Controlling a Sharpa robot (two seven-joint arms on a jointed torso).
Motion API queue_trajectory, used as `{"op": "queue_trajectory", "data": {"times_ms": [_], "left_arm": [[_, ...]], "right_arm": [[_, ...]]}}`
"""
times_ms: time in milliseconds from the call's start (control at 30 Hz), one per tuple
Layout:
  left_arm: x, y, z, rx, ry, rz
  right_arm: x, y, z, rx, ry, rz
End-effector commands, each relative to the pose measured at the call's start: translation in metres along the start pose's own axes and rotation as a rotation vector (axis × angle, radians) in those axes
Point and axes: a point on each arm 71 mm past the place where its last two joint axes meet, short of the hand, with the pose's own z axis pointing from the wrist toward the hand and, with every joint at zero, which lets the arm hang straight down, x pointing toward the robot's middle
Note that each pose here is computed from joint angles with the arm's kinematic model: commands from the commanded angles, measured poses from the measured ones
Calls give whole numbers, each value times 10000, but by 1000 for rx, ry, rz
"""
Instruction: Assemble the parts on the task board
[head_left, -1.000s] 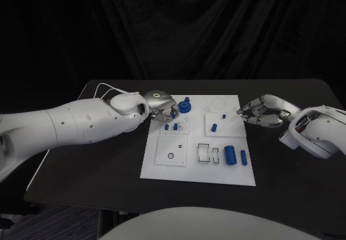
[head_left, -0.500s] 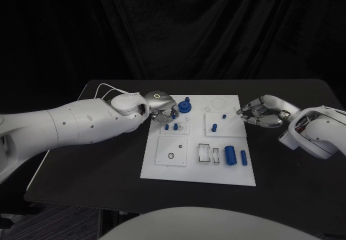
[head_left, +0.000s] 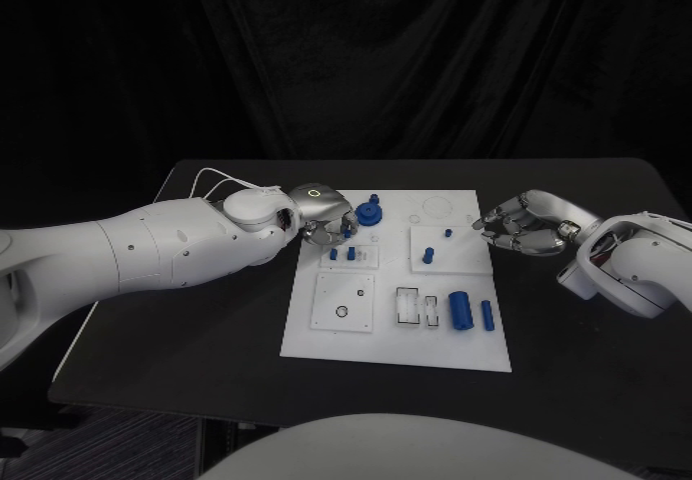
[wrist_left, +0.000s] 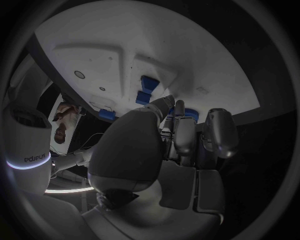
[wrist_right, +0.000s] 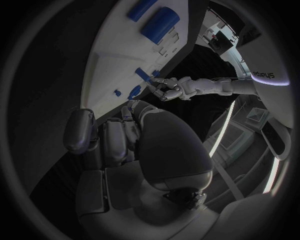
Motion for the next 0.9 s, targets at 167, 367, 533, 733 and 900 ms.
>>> {"op": "queue_trajectory", "data": {"times_ms": [167,367,533,733,900], "left_arm": [[31,1,2,-7,26,-2],[25,16,-7,-15,12,0],[18,38,-16,-28,-2,3],[6,118,-71,-61,-31,9],[-19,235,-213,-102,-91,16]], "right_arm": [[15,-15,0,16,9,3],[17,-15,1,17,12,3],[20,-14,3,17,14,4],[19,-21,-7,21,16,4],[8,-31,-37,31,9,5]]}}
